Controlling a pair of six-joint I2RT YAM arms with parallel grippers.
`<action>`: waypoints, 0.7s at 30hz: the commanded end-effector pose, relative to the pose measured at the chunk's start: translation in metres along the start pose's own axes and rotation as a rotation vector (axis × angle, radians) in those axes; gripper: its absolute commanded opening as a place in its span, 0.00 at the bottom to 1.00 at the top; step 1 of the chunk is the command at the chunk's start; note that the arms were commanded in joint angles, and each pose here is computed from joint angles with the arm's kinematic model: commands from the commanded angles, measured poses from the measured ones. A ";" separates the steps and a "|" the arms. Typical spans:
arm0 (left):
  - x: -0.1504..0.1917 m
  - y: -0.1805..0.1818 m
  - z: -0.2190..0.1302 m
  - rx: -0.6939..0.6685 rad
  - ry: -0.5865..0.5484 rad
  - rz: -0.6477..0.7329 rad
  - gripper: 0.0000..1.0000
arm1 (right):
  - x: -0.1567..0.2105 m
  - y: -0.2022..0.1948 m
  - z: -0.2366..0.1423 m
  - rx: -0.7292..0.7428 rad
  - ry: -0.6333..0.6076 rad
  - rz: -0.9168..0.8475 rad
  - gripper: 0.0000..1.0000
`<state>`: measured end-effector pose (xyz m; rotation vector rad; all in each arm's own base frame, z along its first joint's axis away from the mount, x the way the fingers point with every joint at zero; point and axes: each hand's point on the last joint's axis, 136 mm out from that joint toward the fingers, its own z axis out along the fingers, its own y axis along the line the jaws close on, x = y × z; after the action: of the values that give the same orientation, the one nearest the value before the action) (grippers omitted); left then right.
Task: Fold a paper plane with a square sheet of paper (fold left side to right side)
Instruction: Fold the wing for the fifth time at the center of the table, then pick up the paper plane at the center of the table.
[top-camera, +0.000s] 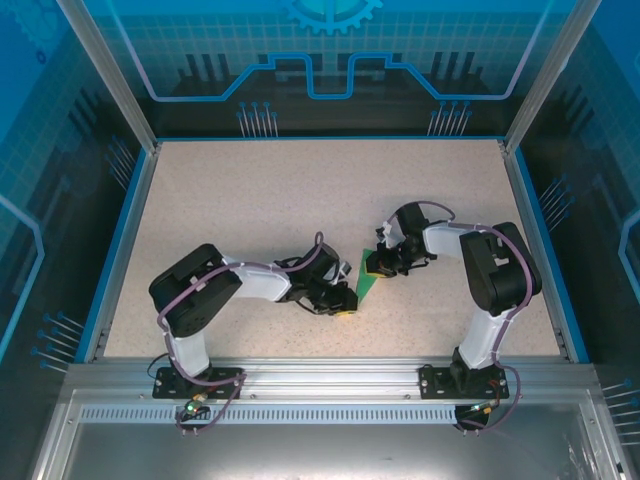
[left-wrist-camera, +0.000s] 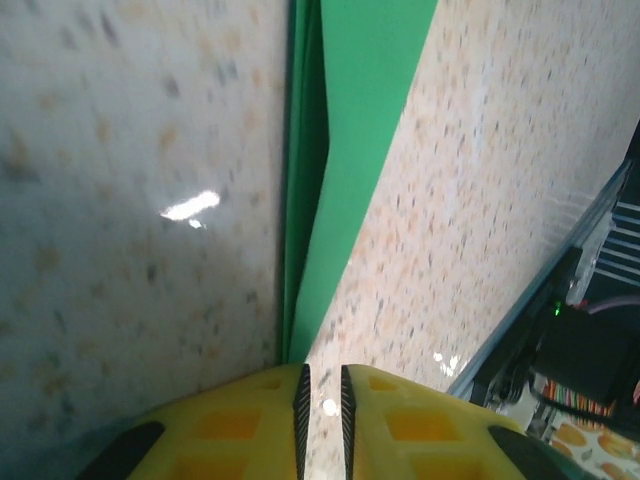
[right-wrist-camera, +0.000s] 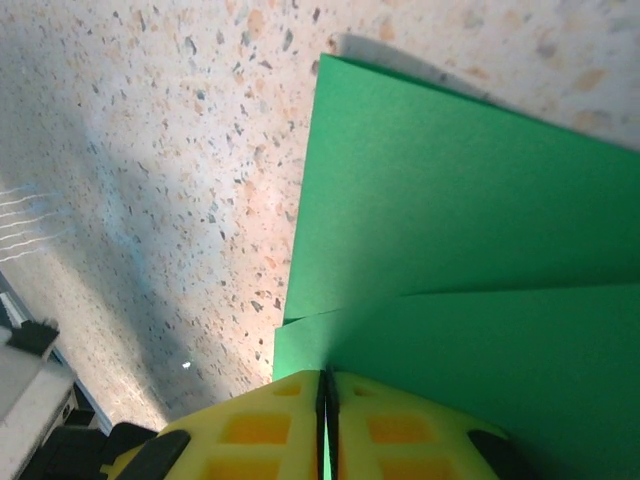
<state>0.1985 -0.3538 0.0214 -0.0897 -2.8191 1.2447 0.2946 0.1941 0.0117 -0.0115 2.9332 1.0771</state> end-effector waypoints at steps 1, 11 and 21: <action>0.026 -0.004 -0.011 0.012 0.074 0.036 0.20 | -0.011 0.006 -0.008 0.020 -0.025 -0.030 0.13; -0.008 -0.009 -0.074 -0.083 -0.193 0.109 0.49 | -0.026 0.029 -0.082 0.184 -0.260 -0.116 0.44; -0.048 -0.018 -0.112 -0.200 -0.403 0.170 0.69 | 0.025 0.009 -0.053 0.364 -0.258 -0.022 0.62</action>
<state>0.2384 -0.2956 0.0980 -0.0914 -3.2380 1.1989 0.2847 0.1782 0.0821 -0.0174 2.7537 0.6387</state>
